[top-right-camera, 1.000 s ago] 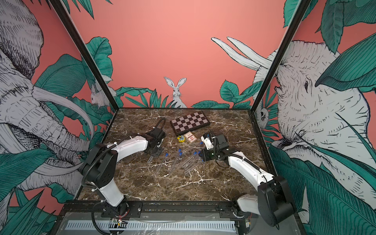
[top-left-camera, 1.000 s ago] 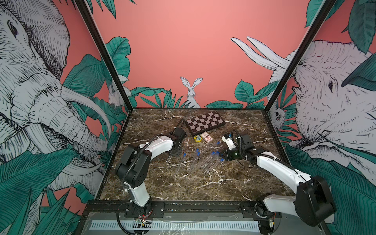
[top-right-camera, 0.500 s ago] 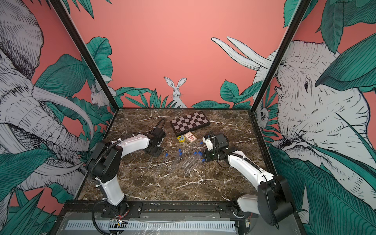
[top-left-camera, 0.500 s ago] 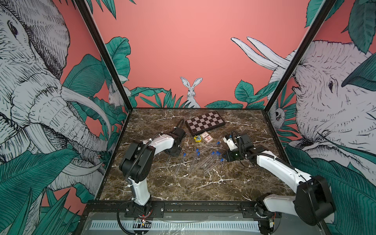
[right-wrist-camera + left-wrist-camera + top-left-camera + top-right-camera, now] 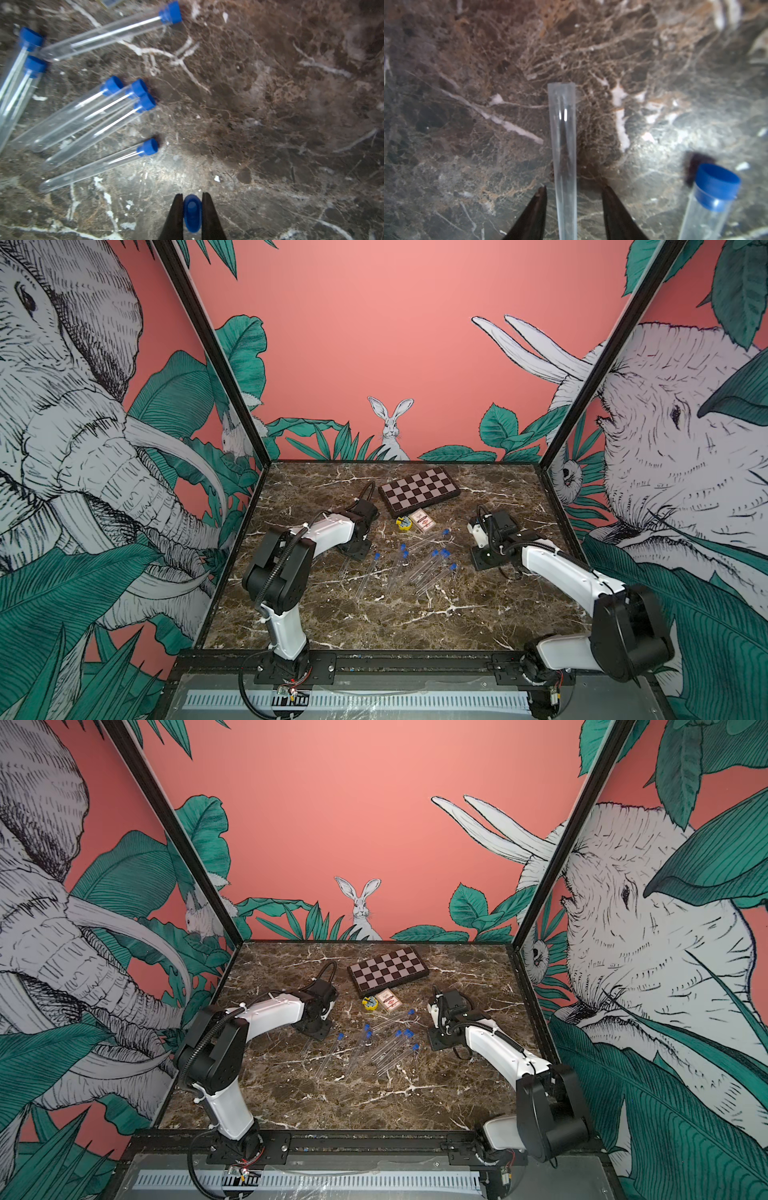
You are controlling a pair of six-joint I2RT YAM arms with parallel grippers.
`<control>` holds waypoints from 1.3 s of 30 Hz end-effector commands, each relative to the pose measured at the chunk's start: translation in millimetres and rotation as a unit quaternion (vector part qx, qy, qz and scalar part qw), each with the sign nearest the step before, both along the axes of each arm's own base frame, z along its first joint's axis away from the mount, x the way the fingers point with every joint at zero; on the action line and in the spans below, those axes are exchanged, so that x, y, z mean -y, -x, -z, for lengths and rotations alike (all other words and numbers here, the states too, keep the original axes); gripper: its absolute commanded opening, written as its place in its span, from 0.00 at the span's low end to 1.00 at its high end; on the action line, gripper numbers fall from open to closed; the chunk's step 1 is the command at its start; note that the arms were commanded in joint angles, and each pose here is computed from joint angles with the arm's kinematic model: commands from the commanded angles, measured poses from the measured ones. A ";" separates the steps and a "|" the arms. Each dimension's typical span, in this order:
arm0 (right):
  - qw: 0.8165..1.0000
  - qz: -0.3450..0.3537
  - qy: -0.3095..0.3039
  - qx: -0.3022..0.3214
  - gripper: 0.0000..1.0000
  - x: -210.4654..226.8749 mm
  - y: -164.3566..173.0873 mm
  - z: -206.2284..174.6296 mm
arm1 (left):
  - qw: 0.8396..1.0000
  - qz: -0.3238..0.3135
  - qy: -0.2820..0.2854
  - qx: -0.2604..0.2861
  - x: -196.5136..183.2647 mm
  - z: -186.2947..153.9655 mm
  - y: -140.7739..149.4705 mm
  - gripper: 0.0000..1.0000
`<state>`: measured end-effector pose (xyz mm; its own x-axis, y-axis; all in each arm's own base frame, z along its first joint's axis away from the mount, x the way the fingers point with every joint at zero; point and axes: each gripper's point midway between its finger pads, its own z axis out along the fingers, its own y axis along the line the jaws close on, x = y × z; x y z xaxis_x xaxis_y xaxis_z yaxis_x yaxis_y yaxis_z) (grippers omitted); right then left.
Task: Remove stoppers from test tubes
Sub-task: Place the test tube at the center of the board, then place the stopper at the center of the board.
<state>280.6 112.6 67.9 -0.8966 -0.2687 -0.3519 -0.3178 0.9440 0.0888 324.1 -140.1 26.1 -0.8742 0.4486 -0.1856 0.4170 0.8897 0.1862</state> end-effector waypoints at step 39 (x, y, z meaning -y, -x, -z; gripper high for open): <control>0.996 0.035 0.056 -0.052 0.36 27.7 -24.9 41.2 | 0.992 0.020 0.110 0.052 17.2 -71.4 44.0 0.67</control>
